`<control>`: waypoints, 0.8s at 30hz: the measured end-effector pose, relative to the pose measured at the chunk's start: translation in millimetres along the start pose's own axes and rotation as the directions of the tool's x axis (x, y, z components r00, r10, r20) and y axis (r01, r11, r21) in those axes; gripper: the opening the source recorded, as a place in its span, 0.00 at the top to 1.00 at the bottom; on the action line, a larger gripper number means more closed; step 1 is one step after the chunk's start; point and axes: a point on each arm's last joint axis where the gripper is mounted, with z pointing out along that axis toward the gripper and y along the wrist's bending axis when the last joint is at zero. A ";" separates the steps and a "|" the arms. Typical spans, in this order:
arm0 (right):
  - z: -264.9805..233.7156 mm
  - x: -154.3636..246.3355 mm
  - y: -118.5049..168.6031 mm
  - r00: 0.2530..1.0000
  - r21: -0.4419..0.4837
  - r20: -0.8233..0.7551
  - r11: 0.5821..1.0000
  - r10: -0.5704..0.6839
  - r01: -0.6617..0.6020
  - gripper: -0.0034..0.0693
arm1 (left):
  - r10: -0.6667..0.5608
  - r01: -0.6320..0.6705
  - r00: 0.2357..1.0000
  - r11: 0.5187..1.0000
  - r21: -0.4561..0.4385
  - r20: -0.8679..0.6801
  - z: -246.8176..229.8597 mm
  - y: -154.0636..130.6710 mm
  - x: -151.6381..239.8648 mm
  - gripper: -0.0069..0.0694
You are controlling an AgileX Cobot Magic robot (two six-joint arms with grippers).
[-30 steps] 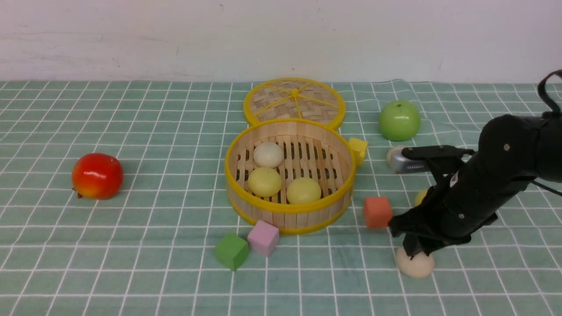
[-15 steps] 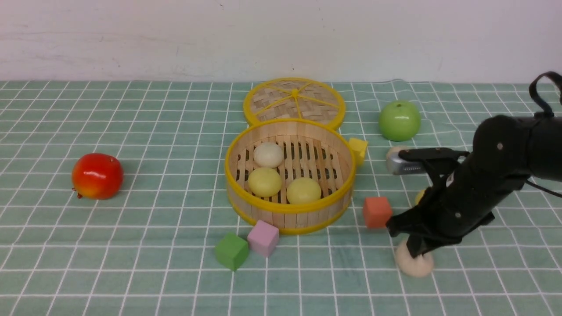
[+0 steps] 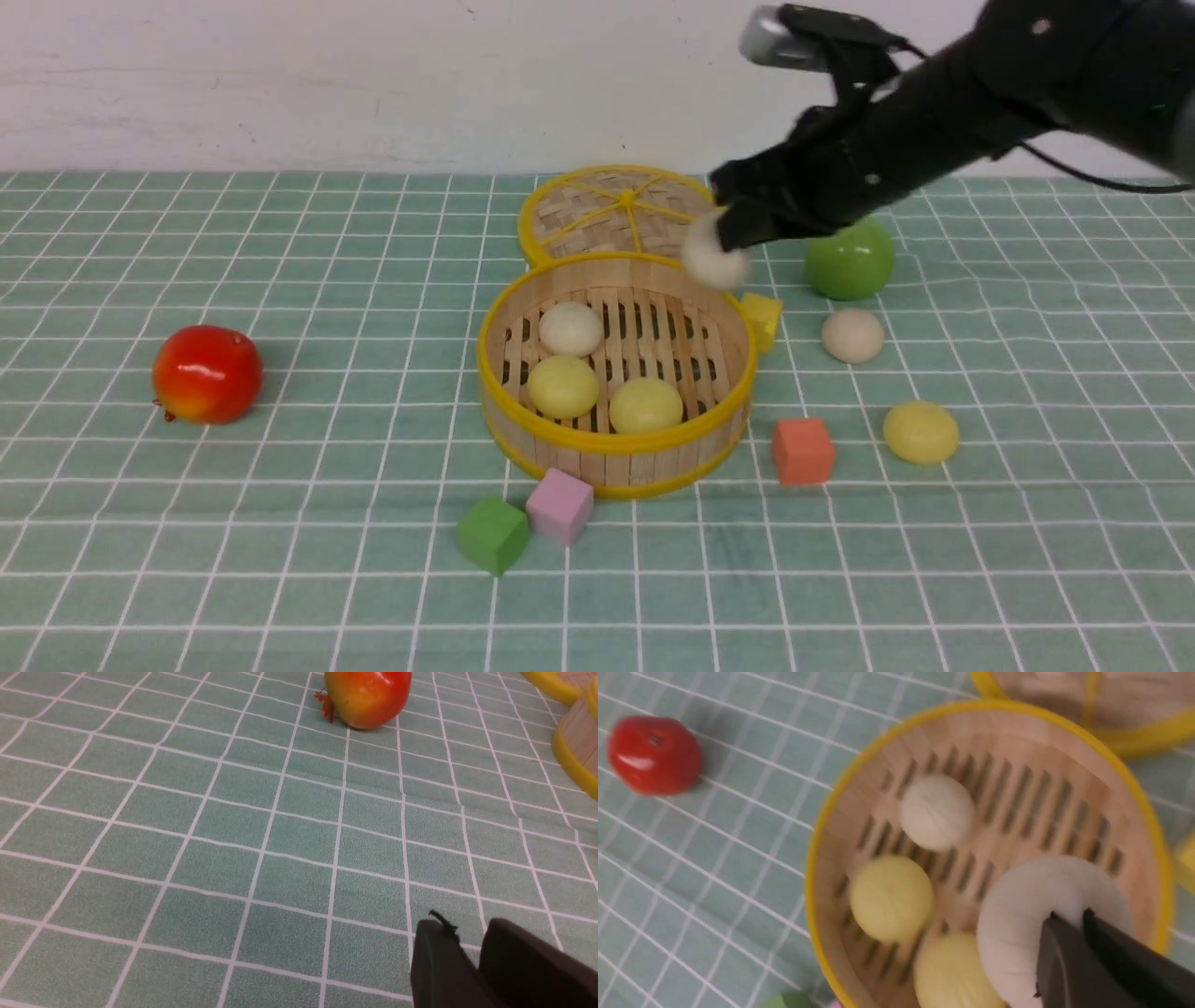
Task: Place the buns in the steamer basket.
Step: Use the right arm to put the steamed stuffed bun into the steamer
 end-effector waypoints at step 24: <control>114.3 29.9 -17.3 0.999 -0.039 -0.032 0.998 0.040 -0.041 0.66 | 0.000 0.000 1.000 1.000 0.000 0.000 0.0 0.0 0.0 0.69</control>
